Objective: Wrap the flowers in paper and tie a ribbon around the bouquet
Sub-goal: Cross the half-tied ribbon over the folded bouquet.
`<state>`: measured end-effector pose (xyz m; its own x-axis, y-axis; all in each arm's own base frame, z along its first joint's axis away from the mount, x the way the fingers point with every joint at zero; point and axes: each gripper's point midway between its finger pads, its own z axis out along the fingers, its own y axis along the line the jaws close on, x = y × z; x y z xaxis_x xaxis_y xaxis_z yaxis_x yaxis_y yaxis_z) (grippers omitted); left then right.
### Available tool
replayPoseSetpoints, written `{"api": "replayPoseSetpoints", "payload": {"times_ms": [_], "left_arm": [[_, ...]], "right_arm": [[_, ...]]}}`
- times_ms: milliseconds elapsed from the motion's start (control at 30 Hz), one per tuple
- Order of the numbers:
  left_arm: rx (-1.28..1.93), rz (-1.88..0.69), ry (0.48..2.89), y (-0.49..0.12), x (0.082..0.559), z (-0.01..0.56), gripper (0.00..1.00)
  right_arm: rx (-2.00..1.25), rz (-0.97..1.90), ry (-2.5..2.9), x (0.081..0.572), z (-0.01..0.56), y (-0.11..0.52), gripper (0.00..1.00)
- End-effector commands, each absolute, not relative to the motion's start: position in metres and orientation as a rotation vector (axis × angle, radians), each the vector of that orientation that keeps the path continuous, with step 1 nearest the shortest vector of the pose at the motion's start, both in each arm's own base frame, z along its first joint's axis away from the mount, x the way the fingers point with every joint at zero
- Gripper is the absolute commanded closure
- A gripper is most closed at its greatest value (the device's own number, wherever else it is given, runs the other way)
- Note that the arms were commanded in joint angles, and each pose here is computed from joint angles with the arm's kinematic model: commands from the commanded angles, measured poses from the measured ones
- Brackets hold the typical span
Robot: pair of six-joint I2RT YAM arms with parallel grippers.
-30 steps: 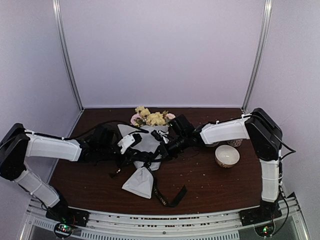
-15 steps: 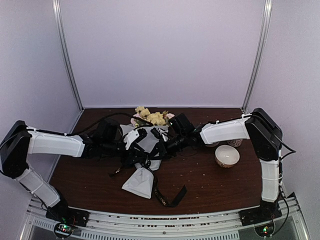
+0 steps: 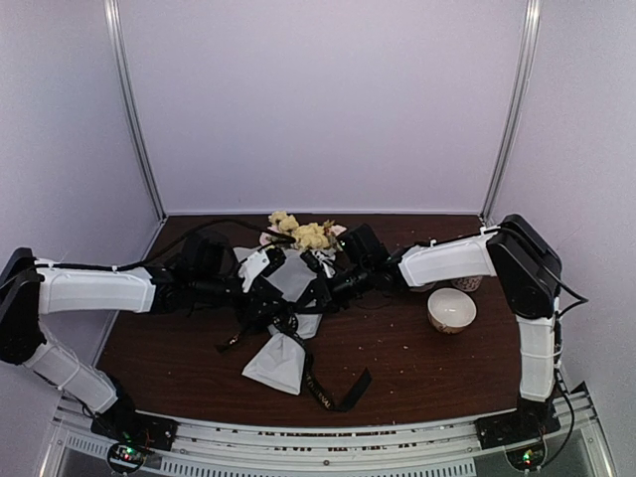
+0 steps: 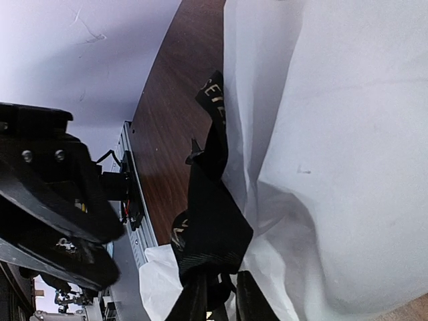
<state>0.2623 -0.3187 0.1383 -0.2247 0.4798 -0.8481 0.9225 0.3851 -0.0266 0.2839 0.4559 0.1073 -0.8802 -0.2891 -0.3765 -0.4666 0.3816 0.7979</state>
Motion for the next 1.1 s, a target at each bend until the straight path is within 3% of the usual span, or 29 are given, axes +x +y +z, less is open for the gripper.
{"api": "replayPoseSetpoints", "payload": {"times_ms": [0,167,367,1067], "left_arm": [[1.166,-0.678,1.892,-0.305,0.256,0.140,0.77],[1.096,-0.623,2.026,-0.280,0.246,0.119,0.81],[1.119,-0.628,2.135,-0.280,0.242,0.089,0.78],[1.146,-0.724,2.048,-0.320,0.268,0.089,0.81]], "right_arm": [[-0.667,1.463,2.452,0.292,0.107,0.446,0.82],[-0.675,1.401,2.510,0.289,0.092,0.440,0.78],[-0.735,1.409,2.508,0.282,0.089,0.452,0.78],[-0.826,1.744,2.360,0.260,0.106,0.485,0.82]]}}
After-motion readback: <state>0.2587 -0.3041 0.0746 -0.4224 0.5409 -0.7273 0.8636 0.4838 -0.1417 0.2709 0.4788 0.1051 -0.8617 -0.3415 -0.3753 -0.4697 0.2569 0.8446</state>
